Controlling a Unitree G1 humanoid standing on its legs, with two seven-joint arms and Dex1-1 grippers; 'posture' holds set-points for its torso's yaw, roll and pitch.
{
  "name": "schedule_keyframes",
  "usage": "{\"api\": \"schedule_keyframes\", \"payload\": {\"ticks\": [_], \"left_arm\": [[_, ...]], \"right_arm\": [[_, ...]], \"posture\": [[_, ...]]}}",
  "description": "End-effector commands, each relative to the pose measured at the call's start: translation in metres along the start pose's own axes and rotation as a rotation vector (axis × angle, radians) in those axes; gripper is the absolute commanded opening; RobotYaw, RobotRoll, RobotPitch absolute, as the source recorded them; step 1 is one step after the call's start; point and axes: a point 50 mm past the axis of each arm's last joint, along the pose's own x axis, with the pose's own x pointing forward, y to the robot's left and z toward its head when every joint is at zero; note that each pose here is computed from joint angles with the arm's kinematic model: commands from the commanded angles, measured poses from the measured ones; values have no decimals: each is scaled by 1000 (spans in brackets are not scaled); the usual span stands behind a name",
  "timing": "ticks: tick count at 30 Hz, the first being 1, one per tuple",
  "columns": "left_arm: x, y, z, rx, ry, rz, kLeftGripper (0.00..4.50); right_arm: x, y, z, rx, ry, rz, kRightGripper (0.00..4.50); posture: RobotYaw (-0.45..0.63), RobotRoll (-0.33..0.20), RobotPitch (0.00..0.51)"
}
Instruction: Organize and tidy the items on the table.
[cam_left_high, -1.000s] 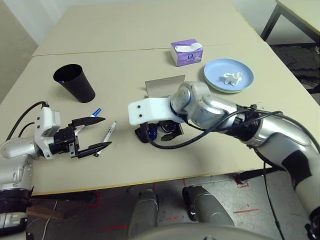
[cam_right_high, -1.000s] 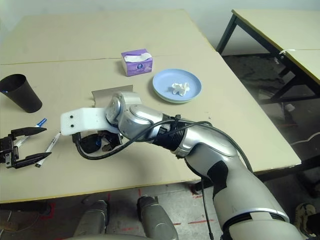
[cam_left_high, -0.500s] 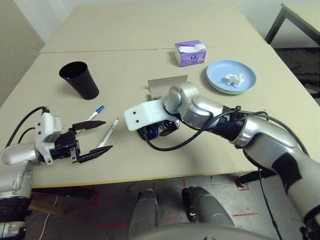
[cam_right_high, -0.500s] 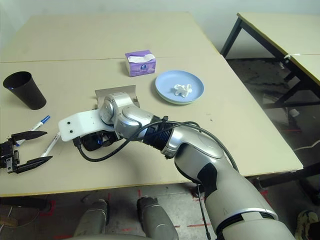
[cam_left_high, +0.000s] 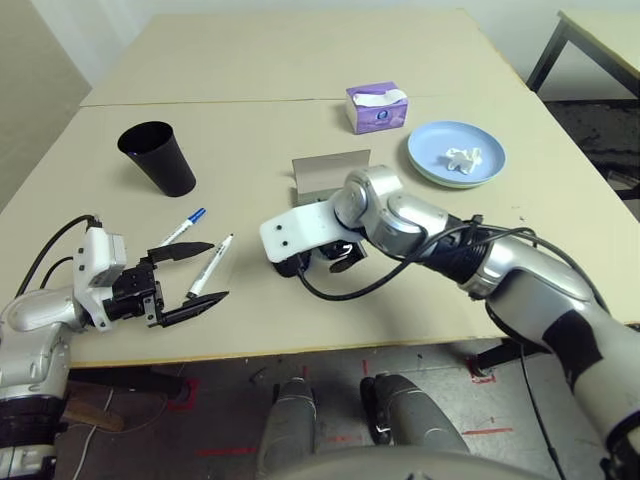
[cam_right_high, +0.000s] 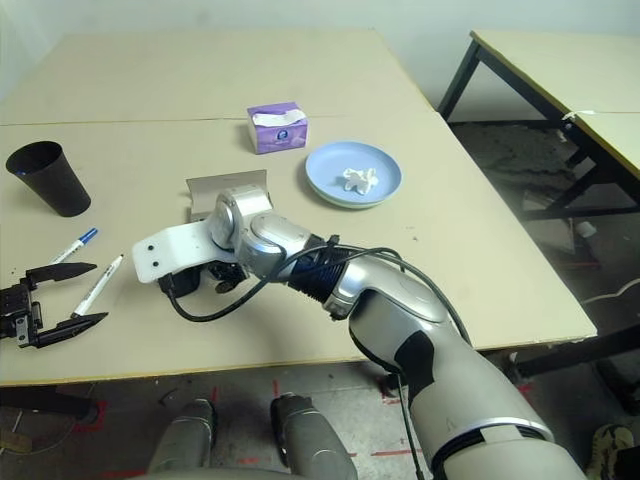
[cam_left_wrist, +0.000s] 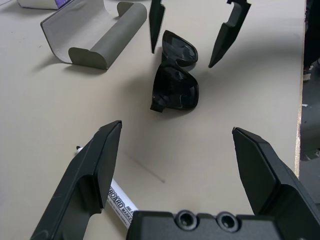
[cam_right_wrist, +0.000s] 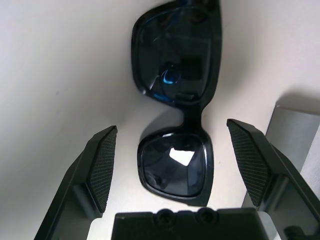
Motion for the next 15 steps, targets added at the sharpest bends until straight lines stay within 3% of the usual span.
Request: {"api": "schedule_keyframes", "payload": {"ticks": [1,15], "left_arm": [[-2,-3,-3,-6,1,-1,4500],[-1,-6,-7,-14,-3,-10,4500]], "right_arm": [[-1,-5,0,43,-17,-22,4472],[2,-5,-7,29,9,-12,4472]], "posture": [[-9,0,149],[-12,0,154]]}}
